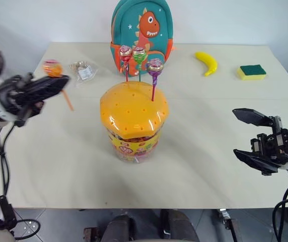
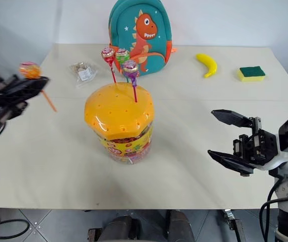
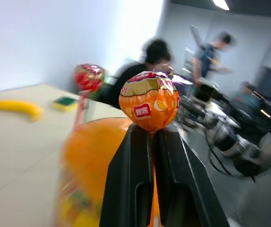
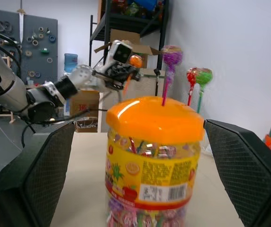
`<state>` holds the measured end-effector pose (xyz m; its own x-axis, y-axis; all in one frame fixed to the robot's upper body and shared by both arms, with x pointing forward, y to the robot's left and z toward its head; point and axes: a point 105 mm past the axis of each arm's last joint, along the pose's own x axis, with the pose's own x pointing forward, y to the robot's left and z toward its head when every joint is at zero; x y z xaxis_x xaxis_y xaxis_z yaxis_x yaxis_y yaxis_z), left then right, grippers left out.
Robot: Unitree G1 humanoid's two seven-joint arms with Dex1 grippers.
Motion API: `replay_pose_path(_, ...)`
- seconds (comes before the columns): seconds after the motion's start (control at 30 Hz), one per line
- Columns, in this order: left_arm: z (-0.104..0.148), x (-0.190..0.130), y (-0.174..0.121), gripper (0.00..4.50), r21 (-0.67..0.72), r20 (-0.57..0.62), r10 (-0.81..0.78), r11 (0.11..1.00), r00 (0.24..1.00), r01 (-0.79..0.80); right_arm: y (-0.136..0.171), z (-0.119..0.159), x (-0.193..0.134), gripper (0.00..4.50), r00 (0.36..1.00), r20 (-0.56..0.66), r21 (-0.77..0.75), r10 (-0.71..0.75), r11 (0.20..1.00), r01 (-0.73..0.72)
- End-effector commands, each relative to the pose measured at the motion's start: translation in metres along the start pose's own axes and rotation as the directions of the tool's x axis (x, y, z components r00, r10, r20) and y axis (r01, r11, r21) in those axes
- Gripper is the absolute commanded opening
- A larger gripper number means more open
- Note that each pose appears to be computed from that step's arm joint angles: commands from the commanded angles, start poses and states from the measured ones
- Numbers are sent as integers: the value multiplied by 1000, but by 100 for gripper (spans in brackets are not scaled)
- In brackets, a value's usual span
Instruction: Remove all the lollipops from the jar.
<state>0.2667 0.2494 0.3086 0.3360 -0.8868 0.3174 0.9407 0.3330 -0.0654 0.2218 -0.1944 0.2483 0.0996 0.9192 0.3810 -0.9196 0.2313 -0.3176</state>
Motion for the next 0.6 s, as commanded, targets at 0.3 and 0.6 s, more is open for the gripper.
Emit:
replay_pose_path(0.3, -101, -147, 10, 3, -59, -444, 580, 742, 683, -668, -3, -8, -9, 450, 999, -30, -33, 15, 999, -16)
replay_pose_path(0.6, -150, -173, -6, 27, -91, -688, 542, 594, 482, -799, 3, -19, -14, 450, 995, -94, -25, 44, 999, -46)
